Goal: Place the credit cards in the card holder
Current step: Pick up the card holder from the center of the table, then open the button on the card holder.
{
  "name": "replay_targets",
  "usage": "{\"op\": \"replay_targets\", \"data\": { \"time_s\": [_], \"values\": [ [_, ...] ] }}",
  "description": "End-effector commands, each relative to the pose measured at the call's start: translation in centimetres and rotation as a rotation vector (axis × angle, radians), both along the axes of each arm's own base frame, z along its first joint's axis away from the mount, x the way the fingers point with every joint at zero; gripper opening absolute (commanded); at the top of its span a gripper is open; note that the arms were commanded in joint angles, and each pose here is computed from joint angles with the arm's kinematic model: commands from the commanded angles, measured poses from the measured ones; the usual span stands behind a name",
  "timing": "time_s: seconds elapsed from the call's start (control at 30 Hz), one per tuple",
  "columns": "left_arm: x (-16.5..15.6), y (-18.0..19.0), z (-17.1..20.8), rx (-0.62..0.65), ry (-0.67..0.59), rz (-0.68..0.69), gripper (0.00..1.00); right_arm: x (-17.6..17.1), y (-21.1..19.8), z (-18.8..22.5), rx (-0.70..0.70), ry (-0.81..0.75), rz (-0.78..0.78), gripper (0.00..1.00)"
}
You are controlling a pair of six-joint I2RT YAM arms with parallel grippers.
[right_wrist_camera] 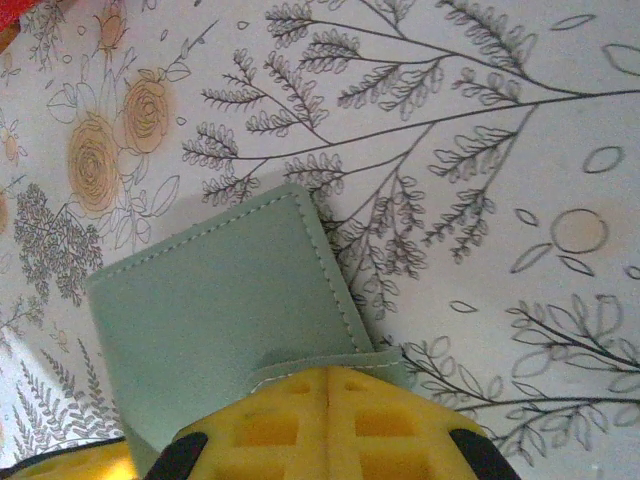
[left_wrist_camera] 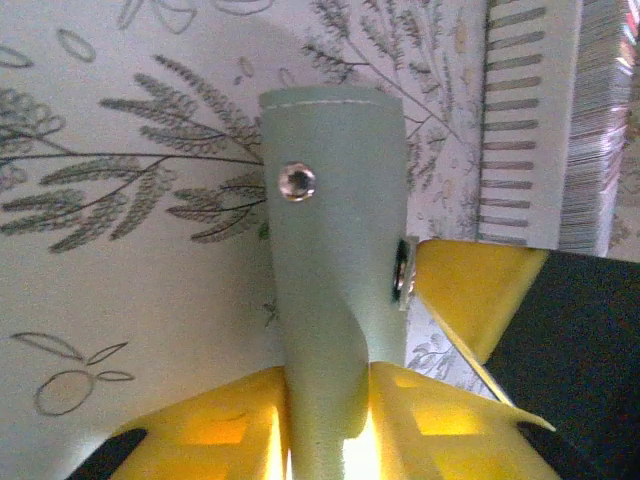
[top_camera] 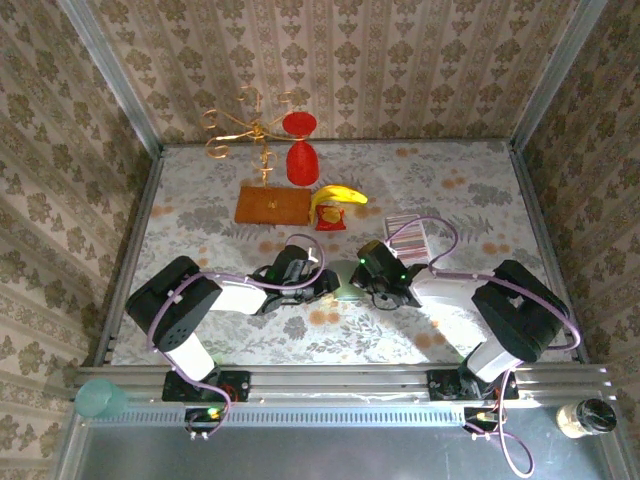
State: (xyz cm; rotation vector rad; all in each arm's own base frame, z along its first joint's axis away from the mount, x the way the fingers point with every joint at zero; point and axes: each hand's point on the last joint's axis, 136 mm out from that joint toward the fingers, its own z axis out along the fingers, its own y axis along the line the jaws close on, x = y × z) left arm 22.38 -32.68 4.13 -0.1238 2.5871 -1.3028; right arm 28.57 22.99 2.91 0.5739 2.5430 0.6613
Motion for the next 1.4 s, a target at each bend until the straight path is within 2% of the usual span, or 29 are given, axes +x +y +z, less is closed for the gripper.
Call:
{"op": "replay_targets", "data": {
  "time_s": [0.0, 0.07, 0.23, 0.33, 0.47, 0.57, 0.7, 0.87, 1.37],
  "values": [
    [0.2, -0.7, 2.0, -0.063, -0.051, -0.008, 0.21, -1.5, -1.3, -0.9, -0.036, 0.043, 0.006, 0.0],
    [0.2, -0.6, 2.9, -0.069, -0.075, -0.012, 0.15, -1.3, -0.9, 0.1, -0.004, 0.007, 0.023, 0.02],
    [-0.1, -0.1, 4.8, -0.055, -0.127, -0.036, 0.06, -1.1, 0.2, 4.0, 0.039, -0.095, 0.082, 0.17],
    [-0.5, 1.5, 5.7, 0.024, -0.178, -0.052, 0.05, -1.5, 0.4, 7.9, 0.013, -0.194, 0.131, 0.26],
    [-1.0, 3.9, 7.7, 0.166, -0.309, -0.088, 0.04, -3.1, 1.1, 12.5, -0.017, -0.3, 0.21, 0.36],
    [-1.3, 5.0, 10.0, 0.209, -0.414, -0.113, 0.0, -4.4, 1.9, 15.0, -0.003, -0.349, 0.255, 0.45],
    [-2.1, 5.7, 13.0, 0.192, -0.523, -0.122, 0.0, -5.3, 2.8, 16.8, -0.015, -0.367, 0.275, 0.45],
    [-3.0, 5.9, 15.3, 0.128, -0.577, -0.124, 0.01, -5.1, 4.3, 16.9, 0.0, -0.369, 0.286, 0.47],
    [-4.4, 5.2, 16.6, 0.049, -0.606, -0.142, 0.03, -4.4, 6.1, 15.2, 0.026, -0.327, 0.274, 0.51]
  ]
}}
